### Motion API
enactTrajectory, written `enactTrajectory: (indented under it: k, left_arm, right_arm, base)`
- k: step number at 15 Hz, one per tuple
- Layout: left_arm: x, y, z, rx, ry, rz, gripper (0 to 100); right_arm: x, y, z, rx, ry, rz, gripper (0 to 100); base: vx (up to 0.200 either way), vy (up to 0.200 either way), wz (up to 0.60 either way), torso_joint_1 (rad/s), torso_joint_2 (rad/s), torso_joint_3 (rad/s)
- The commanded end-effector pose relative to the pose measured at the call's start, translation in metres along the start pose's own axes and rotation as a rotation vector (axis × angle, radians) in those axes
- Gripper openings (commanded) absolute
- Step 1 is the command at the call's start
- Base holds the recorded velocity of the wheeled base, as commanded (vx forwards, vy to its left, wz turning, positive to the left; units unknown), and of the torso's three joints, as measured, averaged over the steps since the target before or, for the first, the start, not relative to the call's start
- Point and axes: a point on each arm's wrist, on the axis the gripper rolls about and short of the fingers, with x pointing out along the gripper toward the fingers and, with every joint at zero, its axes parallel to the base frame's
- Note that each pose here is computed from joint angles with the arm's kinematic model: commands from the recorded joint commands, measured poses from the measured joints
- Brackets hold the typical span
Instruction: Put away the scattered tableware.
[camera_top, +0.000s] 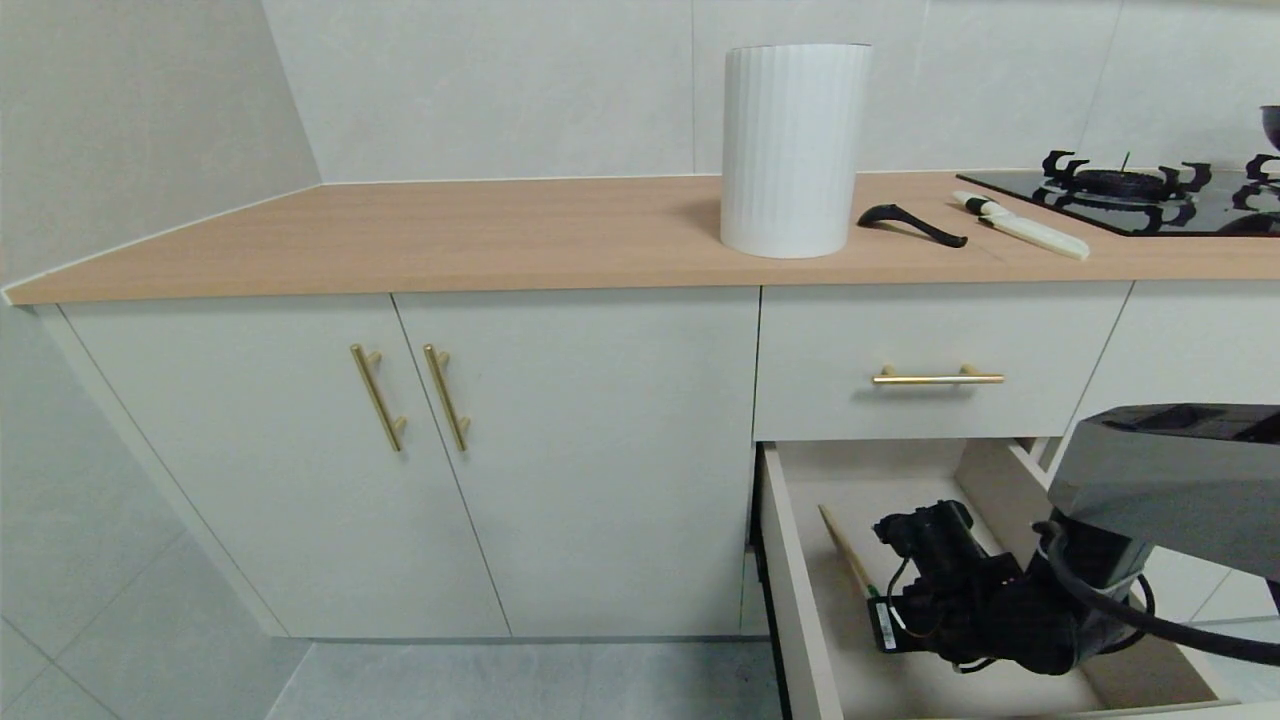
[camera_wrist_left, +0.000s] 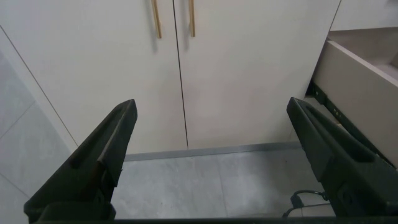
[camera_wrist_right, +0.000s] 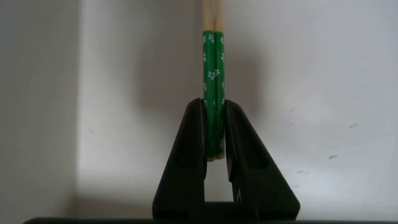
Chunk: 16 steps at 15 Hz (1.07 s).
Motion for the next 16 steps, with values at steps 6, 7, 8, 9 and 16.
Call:
enactTrajectory:
  k: [6, 7, 8, 9, 16]
  left_arm:
    - [0.0000, 0.0000, 0.0000, 0.000, 0.000, 0.000, 100]
    - [0.0000, 0.0000, 0.0000, 0.000, 0.000, 0.000, 100]
    - [0.0000, 0.0000, 0.0000, 0.000, 0.000, 0.000, 100]
    - [0.0000, 0.0000, 0.0000, 0.000, 0.000, 0.000, 100]
    - [0.0000, 0.0000, 0.0000, 0.000, 0.000, 0.000, 100]
  right_arm:
    - [0.0201, 0.0008, -0.0143, -0.007, 0.021, -0.004, 0]
    - [0.0201, 0.0008, -0.0143, -0.007, 0.021, -0.004, 0]
    - [0.0205, 0.0005, -0.0146, -0.008, 0.020, -0.014, 100]
    - [0.0205, 0.0005, -0.0146, -0.008, 0.019, -0.017, 100]
    - [0.0211, 0.0002, -0.0156, -0.008, 0.021, -0.019, 100]
  base:
    - [0.000, 0.000, 0.00, 0.000, 0.00, 0.000]
    - [0.000, 0.000, 0.00, 0.000, 0.00, 0.000]
    - [0.000, 0.000, 0.00, 0.000, 0.00, 0.000]
    - [0.000, 0.000, 0.00, 0.000, 0.00, 0.000]
    - [0.000, 0.000, 0.00, 0.000, 0.00, 0.000]
